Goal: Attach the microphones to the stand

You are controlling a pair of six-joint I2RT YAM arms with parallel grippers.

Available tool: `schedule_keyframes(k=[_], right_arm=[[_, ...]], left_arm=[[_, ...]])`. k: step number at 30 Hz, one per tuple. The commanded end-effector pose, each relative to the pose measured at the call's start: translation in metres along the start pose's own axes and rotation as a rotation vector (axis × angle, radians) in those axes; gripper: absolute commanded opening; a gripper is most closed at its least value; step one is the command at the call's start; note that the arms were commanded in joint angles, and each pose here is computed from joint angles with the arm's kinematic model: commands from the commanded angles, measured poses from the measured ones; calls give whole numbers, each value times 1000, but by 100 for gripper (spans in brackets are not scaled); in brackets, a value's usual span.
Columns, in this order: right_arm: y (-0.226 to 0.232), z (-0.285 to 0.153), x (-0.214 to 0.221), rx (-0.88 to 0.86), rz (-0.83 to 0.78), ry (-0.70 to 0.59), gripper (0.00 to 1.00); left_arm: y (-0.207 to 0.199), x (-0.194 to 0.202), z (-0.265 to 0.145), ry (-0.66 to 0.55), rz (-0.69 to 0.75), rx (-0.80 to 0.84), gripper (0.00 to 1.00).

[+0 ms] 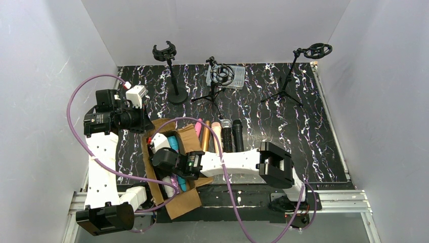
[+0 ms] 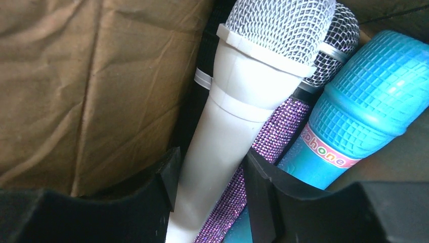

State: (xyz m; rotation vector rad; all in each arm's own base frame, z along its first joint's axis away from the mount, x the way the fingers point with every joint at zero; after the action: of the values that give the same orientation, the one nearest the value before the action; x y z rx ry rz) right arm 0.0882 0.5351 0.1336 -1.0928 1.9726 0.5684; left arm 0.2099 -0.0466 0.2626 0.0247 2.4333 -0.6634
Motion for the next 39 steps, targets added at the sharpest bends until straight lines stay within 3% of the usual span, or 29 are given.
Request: schedule_keyframes(k=[1, 5, 9, 17, 27, 32, 39], right_arm=[[-2, -15, -26, 4, 3, -55, 43], [-5, -50, -65, -25, 26, -157, 28], [-8, -83, -89, -63, 50, -218, 19], [-46, -132, -75, 15, 43, -202, 1], [-143, -186, -36, 208, 69, -172, 1], [-211, -218, -23, 409, 100, -180, 1], [-300, -207, 42, 613, 201, -42, 1]], left_arm=[[-16, -8, -10, -52, 38, 63, 0], [-13, -8, -9, -46, 46, 45, 0], [-11, -8, -8, -44, 51, 41, 0], [-11, -8, -7, -43, 50, 42, 0], [-10, -8, -5, -40, 40, 44, 0], [-10, -8, -4, -39, 36, 46, 0], [-10, -8, -3, -38, 27, 50, 0]])
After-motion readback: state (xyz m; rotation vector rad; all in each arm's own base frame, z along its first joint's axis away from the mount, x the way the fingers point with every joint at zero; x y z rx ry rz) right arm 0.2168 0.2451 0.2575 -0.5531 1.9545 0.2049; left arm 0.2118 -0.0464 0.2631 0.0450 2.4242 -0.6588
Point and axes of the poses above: each gripper's point midway between its finger pads, its own z axis out along the fingers, its own y axis along the line the jaws close on, x = y × z, the point moved 2 cm from there along -z, back along the fingers, and after that the axes turned 13 degrees about -z, right-handed, at the moved point
